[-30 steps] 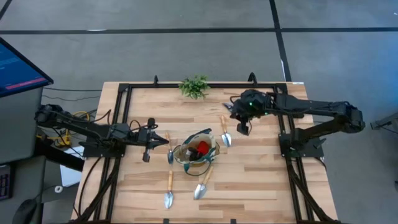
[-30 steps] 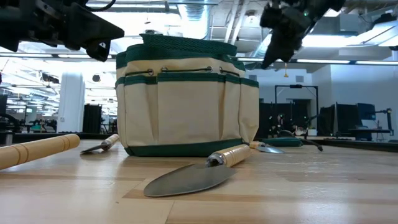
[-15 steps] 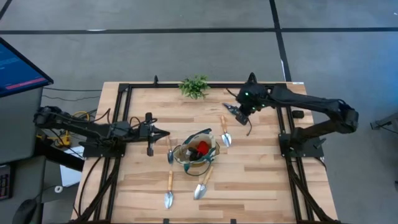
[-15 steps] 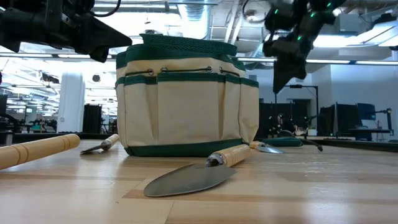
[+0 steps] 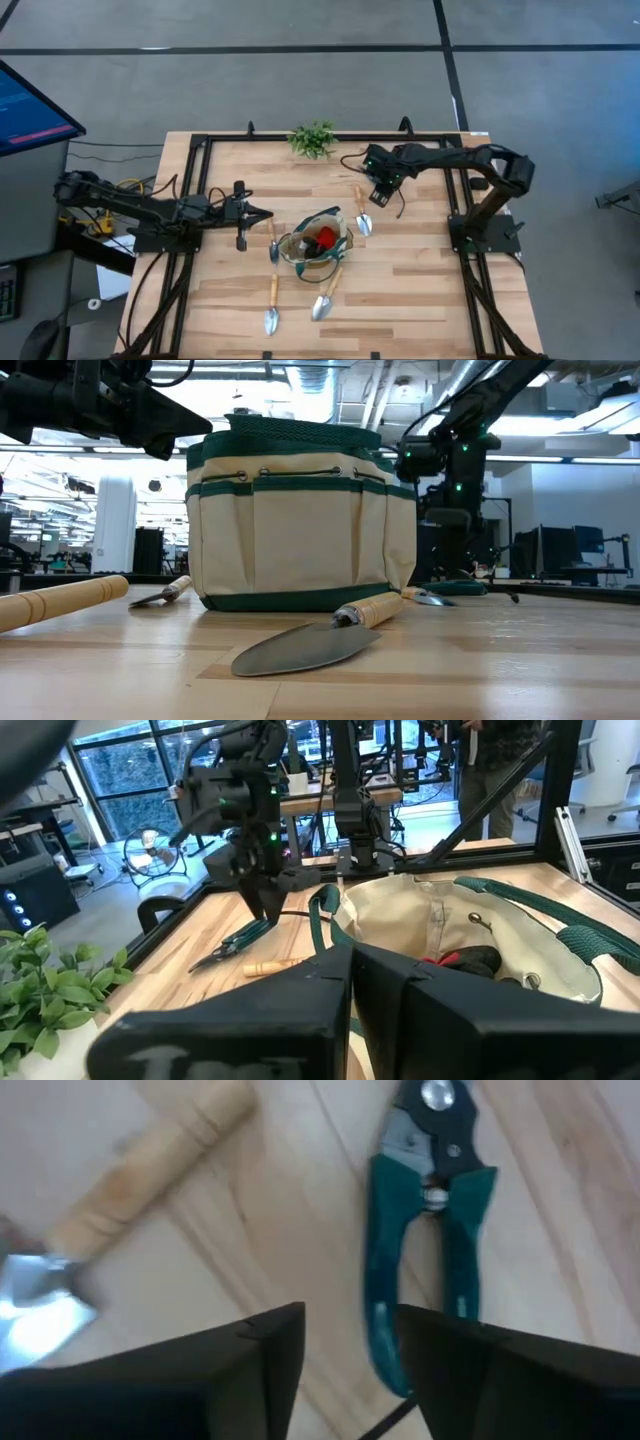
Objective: Pick & Place Garden tools in Gardening bag
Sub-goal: Put the shear scissors into the gardening bag
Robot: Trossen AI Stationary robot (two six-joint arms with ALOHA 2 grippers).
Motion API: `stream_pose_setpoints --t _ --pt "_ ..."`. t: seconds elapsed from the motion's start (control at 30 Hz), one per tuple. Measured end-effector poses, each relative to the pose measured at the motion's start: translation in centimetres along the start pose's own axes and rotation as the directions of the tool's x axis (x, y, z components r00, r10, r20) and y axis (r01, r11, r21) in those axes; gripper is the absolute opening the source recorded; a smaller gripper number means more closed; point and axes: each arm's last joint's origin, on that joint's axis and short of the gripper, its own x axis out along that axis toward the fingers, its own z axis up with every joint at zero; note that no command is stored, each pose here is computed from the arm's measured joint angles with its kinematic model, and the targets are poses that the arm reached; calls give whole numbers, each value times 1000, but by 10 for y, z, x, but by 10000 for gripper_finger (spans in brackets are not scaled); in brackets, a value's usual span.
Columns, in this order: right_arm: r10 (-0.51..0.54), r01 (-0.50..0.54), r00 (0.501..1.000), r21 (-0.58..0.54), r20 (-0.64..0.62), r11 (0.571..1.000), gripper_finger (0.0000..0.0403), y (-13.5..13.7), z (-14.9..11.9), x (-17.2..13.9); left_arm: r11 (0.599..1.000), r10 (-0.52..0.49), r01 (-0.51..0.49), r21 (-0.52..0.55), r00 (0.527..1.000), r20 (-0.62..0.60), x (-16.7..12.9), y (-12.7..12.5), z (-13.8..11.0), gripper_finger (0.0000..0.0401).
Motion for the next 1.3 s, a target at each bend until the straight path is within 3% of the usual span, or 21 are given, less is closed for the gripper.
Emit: stream_pose_setpoints --t 0.27,0.83,1.17,1.3 --pt "-26 26 1000 -6 -15 1000 175 -1 1 6 1000 0 0 0 1000 0 0 0 0 2" --pt "-17 17 1000 -26 18 1000 130 -1 5 7 1000 0 0 -1 1000 0 0 0 0 2" --pt "-40 31 991 -75 -125 997 152 3 6 45 1000 -2 2 -1 1000 -1 0 0 0 2" --pt "-48 36 992 -102 -117 994 134 7 5 44 1000 -2 2 -1 1000 -1 0 0 0 2"
